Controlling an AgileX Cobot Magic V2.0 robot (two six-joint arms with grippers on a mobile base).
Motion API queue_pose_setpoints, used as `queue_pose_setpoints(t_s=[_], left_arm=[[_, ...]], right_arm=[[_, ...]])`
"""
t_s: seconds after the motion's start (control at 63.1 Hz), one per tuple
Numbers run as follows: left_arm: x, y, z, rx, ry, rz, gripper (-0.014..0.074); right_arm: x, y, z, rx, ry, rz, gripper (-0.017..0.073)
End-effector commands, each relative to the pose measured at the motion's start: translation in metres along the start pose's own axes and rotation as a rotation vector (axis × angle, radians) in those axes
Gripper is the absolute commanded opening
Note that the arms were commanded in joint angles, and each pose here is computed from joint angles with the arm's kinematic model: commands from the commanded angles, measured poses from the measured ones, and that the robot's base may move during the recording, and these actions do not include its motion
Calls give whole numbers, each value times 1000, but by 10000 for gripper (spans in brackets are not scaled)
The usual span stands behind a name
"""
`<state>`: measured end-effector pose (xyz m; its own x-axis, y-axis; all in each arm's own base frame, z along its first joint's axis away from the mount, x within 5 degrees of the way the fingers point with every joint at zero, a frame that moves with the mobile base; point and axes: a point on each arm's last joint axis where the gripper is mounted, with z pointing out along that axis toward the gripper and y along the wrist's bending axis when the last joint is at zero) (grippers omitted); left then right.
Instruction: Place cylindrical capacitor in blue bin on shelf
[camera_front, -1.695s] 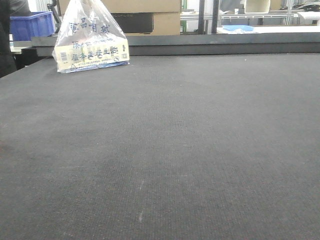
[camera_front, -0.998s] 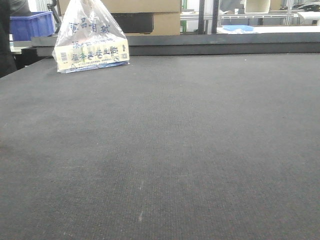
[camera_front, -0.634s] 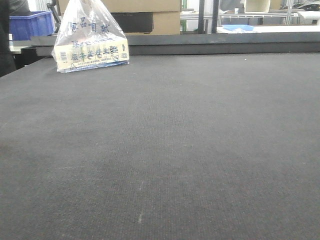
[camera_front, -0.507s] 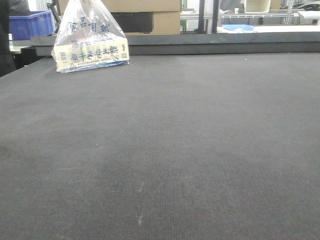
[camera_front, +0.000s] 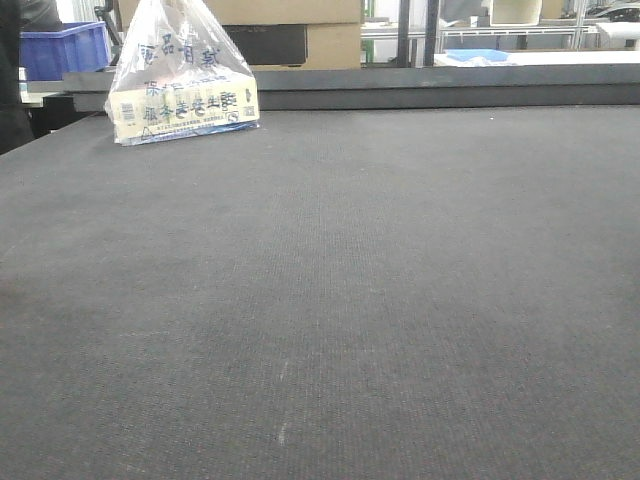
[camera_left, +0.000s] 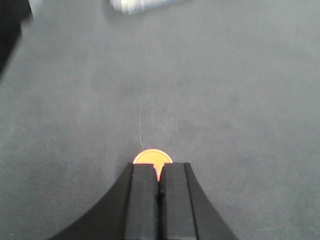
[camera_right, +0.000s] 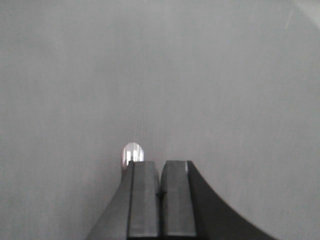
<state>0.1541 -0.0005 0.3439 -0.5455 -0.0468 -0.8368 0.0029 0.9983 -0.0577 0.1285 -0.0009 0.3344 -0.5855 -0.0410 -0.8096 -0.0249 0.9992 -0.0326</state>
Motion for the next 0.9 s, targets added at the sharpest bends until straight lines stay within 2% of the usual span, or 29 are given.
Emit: queue_pose_setpoints(t_s=[0.0,0.143,0.285,0.396,0.475,0.57,0.65,0.745,0.887], left_arm=[[-13,0,16,7,47,-19,-111],[-18,0,37,14,156,-29,-111],[-20,0,61,22,395,-55,-111],[-25,1,86,22,541,-74,-111],[-32,2,103,3,600,-98,-111],[-34,0,121,-69,680,-56,-110],[-37,-3,130,-130,693,-14,-81],[-37,-10,135,-126,693,5,11],[-37,-14,135,-126,681,-17,217]], right_arm=[[-4,-1,13,-5,154,6,-162],[-12,-2,36,-15,254,11,-162],[-12,2,50,-56,300,55,-162],[-18,1,61,-49,253,58,-162],[-23,0,71,-43,212,60,-162],[-23,0,83,-41,226,62,-162],[-19,0,94,-42,280,62,-155],[-14,0,106,-45,338,63,-3],[-10,0,117,-49,384,70,374]])
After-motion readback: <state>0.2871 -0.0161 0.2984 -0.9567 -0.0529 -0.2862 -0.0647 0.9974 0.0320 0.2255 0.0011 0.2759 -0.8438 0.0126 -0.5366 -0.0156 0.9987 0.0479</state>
